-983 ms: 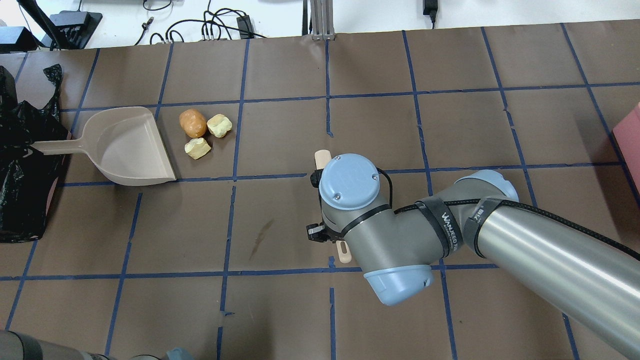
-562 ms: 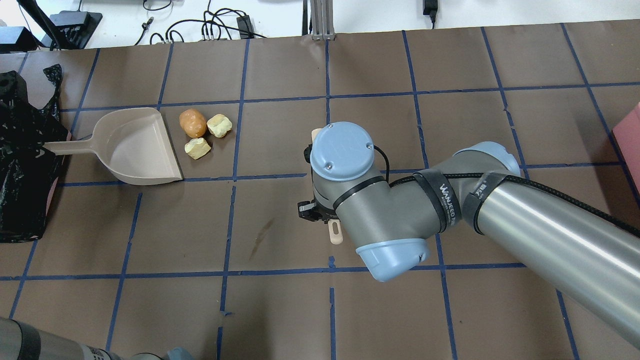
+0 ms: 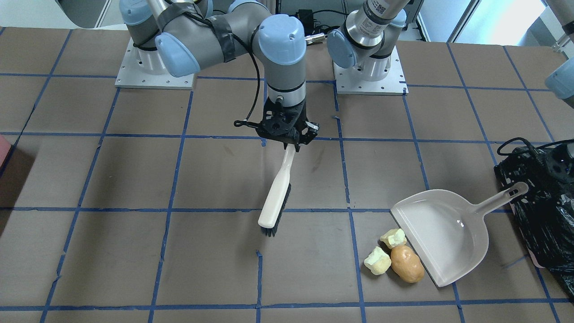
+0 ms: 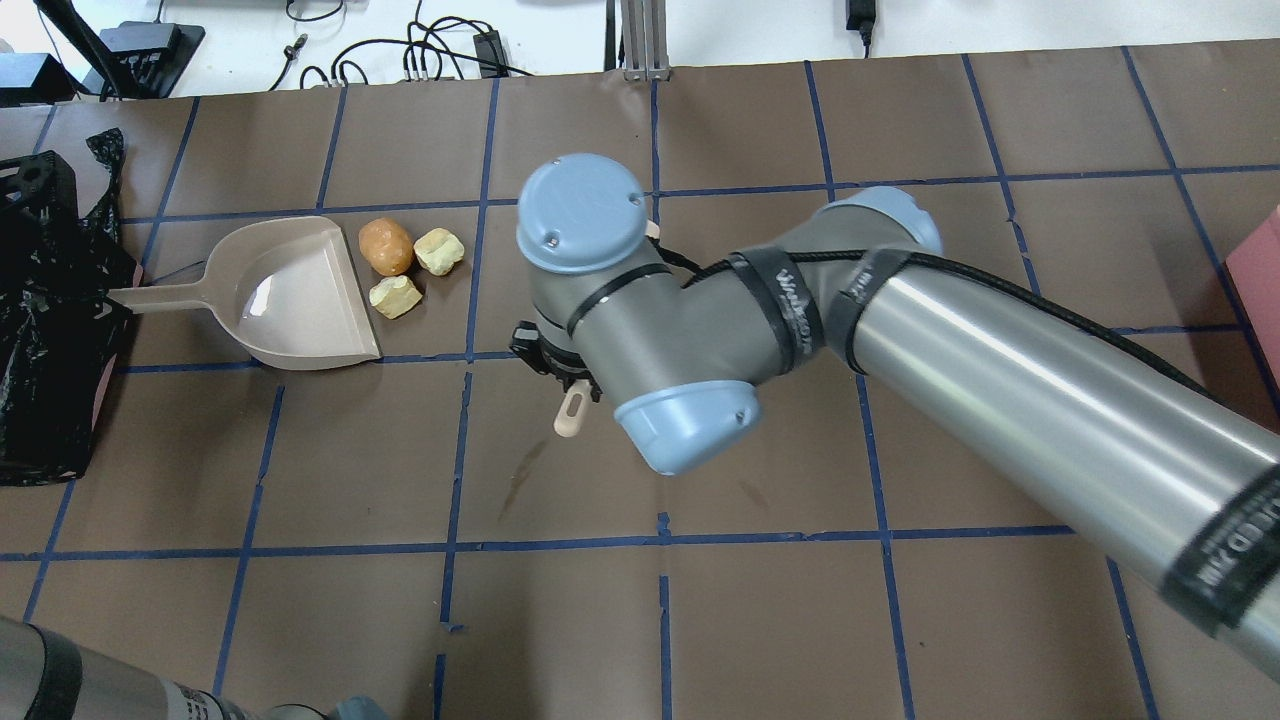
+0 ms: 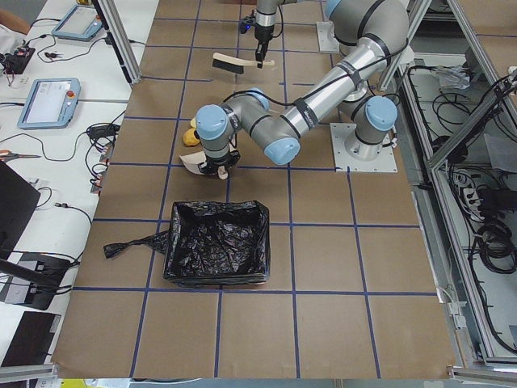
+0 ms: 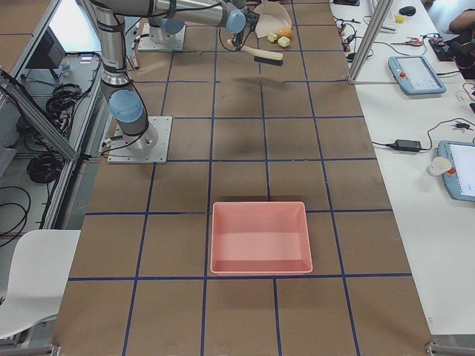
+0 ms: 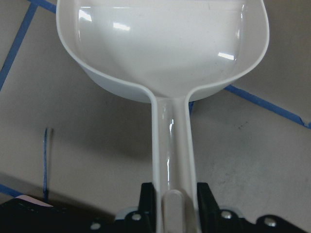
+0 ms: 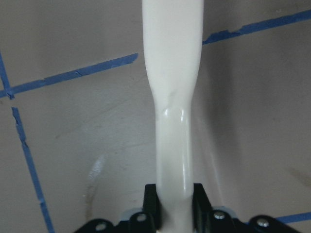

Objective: Sweep and dump trash in nearest bin
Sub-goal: 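Carry the white brush with the right gripper toward the dustpan, then sweep the potato and foam chunks into the dustpan with the brush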

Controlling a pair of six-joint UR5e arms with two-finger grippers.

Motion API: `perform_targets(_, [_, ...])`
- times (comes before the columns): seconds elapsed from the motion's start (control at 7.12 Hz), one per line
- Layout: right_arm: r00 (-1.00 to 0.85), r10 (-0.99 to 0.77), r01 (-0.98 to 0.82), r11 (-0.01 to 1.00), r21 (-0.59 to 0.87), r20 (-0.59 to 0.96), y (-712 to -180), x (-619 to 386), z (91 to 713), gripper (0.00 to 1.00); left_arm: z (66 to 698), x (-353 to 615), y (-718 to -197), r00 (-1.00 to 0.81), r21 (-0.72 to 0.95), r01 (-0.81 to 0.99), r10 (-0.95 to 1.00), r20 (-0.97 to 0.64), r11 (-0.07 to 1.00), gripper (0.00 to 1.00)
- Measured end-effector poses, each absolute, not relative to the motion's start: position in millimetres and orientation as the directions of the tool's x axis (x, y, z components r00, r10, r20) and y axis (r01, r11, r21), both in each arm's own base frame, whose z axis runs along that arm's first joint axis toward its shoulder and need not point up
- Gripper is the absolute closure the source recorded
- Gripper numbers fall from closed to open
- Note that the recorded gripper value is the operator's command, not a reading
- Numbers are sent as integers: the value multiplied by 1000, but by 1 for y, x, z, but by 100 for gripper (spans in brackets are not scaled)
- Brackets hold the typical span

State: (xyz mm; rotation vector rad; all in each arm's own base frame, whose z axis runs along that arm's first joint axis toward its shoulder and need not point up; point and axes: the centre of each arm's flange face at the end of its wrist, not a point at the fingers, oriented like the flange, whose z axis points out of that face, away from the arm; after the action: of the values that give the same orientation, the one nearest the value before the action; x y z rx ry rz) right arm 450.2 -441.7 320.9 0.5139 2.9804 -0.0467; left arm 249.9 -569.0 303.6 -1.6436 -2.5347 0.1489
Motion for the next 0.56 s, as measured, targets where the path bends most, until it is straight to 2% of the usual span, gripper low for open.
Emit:
perform_targets(0.28, [-920, 390, 389, 921, 36, -32, -481, 537, 320, 100, 293, 253, -575, -390, -146, 909, 920, 28, 390, 93])
perform_targets(0.56, [-910, 414, 414, 909, 46, 8, -497, 595, 284, 100, 283, 256, -579, -385, -145, 912, 923, 22, 384, 92])
